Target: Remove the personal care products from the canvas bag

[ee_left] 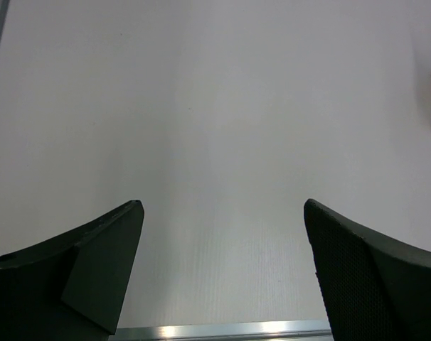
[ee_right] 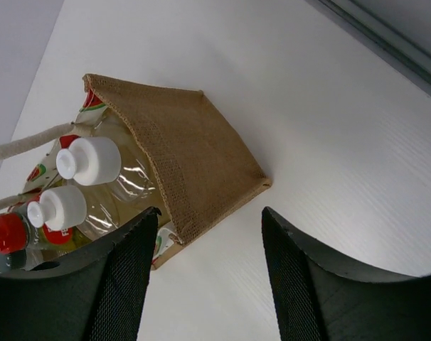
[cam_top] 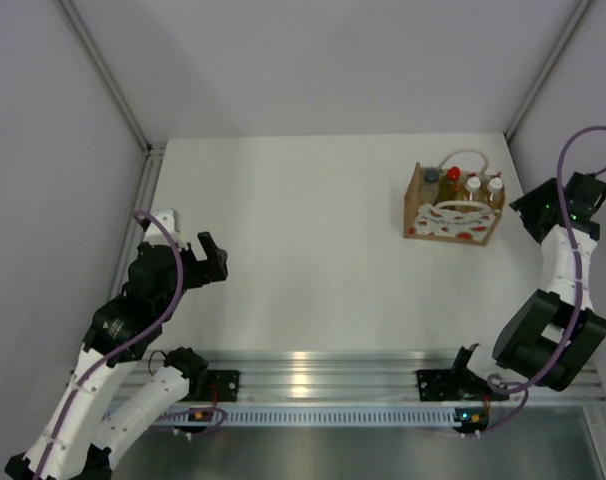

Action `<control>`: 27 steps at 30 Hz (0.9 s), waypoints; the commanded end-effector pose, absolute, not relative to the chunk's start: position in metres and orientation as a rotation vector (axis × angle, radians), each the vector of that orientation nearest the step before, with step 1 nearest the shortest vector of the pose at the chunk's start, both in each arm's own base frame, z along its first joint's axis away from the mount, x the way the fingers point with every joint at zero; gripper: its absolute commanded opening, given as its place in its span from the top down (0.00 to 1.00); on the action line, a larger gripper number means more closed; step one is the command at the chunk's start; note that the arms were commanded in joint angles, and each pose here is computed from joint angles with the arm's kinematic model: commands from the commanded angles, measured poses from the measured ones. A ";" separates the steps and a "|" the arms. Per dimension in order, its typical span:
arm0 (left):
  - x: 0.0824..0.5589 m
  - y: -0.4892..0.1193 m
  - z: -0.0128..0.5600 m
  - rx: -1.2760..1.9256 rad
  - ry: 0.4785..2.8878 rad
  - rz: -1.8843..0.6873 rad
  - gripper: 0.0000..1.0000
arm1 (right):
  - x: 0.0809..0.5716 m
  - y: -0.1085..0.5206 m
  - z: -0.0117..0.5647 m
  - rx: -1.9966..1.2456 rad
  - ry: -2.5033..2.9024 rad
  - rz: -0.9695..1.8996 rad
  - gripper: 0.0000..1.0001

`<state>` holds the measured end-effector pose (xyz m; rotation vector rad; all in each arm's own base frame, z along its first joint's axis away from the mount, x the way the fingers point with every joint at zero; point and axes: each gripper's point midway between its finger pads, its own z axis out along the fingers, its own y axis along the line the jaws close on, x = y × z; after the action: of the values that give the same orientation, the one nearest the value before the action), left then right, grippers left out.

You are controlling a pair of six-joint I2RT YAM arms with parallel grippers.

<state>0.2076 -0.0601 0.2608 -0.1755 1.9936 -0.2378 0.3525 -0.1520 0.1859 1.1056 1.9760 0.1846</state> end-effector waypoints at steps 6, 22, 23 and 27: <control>0.214 -0.068 0.270 -0.167 1.959 -0.279 0.01 | 0.368 -0.122 0.184 0.930 2.006 0.260 0.43; 0.217 -0.070 0.267 -0.154 1.977 -0.261 0.01 | 0.374 -0.127 0.159 0.965 2.059 0.147 0.51; 0.219 -0.071 0.266 -0.148 1.986 -0.251 0.01 | 0.370 -0.128 0.152 0.993 2.065 0.137 0.53; 0.230 -0.081 0.276 -0.192 2.002 -0.289 0.01 | 0.360 -0.131 0.139 1.054 2.066 0.101 0.60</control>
<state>0.2153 -0.0685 0.2512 -0.1560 2.0519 -0.2216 0.3615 -0.1145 0.1387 1.0173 2.1252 0.2019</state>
